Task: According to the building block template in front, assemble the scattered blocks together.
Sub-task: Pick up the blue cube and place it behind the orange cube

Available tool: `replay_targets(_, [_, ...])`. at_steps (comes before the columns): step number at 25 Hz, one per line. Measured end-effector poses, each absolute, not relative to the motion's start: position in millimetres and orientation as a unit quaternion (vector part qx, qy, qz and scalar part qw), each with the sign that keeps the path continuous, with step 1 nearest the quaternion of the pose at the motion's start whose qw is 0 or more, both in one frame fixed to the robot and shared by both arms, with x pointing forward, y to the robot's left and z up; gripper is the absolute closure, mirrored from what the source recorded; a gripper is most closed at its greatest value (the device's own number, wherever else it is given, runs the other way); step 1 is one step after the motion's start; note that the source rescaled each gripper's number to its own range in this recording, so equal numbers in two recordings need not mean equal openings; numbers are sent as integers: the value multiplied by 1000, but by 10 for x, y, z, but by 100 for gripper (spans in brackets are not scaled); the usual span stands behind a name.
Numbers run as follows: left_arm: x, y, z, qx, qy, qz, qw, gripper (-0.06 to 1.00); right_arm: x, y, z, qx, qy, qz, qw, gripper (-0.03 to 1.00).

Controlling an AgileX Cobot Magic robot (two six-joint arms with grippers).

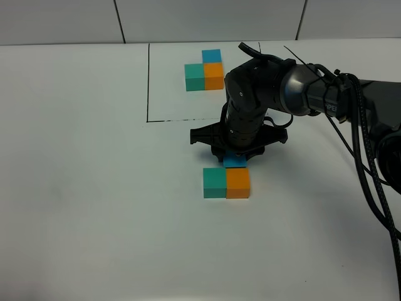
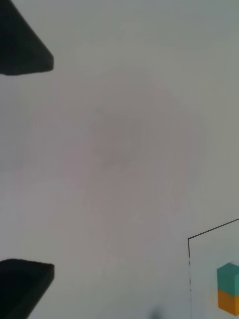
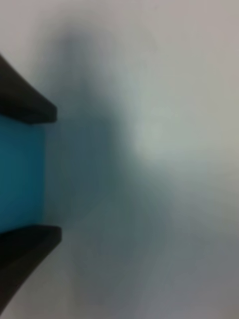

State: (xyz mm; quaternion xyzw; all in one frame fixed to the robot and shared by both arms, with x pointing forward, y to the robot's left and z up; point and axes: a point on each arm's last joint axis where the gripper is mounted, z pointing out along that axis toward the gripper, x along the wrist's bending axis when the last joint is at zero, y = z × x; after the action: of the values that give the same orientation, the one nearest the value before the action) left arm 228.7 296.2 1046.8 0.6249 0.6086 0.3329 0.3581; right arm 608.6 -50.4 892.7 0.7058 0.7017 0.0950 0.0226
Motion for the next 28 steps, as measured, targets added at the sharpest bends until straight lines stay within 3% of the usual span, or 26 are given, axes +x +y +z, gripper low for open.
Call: replay_targets(28, [2287, 2962, 10468, 625, 609, 333, 358, 27, 6036, -444, 8923, 691, 716, 89, 37, 94])
